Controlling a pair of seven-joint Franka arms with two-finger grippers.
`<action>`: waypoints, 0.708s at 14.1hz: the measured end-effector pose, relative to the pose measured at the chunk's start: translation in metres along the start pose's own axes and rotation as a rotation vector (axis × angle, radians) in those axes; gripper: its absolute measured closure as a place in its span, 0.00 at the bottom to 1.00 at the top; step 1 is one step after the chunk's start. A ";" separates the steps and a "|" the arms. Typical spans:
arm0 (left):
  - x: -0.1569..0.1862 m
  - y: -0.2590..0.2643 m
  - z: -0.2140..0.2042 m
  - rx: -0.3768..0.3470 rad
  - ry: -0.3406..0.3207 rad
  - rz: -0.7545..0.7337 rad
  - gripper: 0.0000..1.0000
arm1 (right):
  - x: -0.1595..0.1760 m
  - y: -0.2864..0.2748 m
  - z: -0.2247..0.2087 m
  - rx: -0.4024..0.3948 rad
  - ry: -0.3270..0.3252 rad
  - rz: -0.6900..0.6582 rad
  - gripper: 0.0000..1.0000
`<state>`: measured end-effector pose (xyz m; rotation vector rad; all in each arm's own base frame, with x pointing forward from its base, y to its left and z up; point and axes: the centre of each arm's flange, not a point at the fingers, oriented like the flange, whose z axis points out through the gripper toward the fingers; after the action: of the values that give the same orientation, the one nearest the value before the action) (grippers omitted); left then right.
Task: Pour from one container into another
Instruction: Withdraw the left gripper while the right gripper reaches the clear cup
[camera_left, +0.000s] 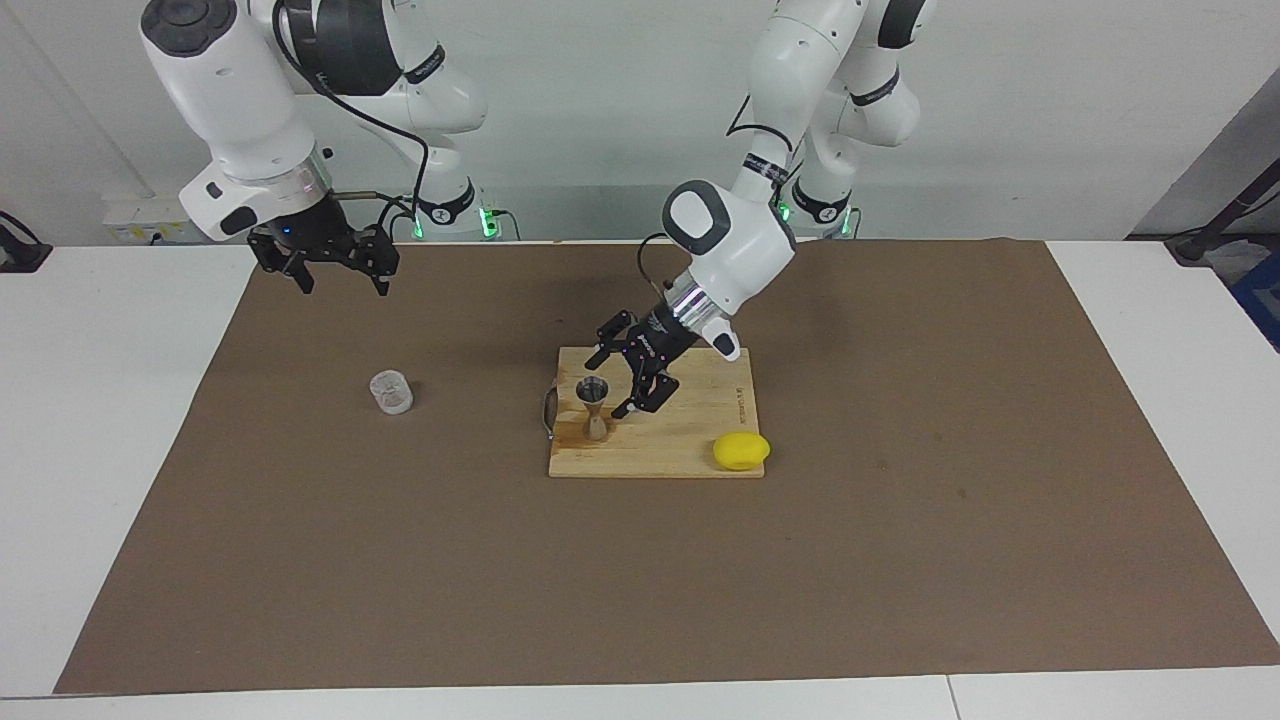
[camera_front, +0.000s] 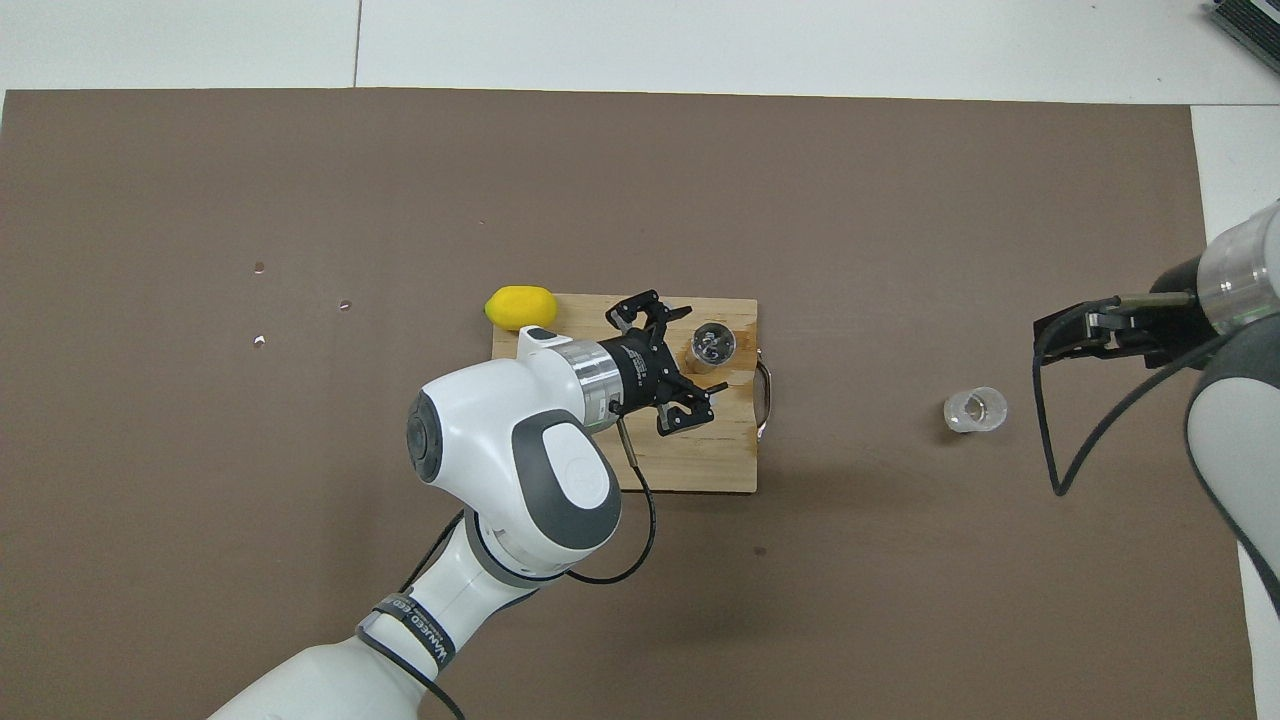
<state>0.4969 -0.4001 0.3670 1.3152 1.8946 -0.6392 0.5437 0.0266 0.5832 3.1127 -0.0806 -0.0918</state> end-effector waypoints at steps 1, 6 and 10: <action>-0.010 -0.002 -0.006 0.010 -0.012 0.023 0.00 | 0.000 0.000 0.000 0.000 0.000 0.000 0.01; -0.054 0.028 -0.075 0.058 -0.027 0.227 0.00 | 0.001 0.010 -0.001 0.001 0.002 0.019 0.00; -0.038 0.090 -0.137 0.032 0.195 0.492 0.00 | 0.003 0.026 -0.001 0.006 0.017 0.200 0.04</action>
<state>0.5499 -0.2886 0.4815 1.8332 1.6134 -0.2961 0.5458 0.0002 0.5848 3.0897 -0.3906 -0.0611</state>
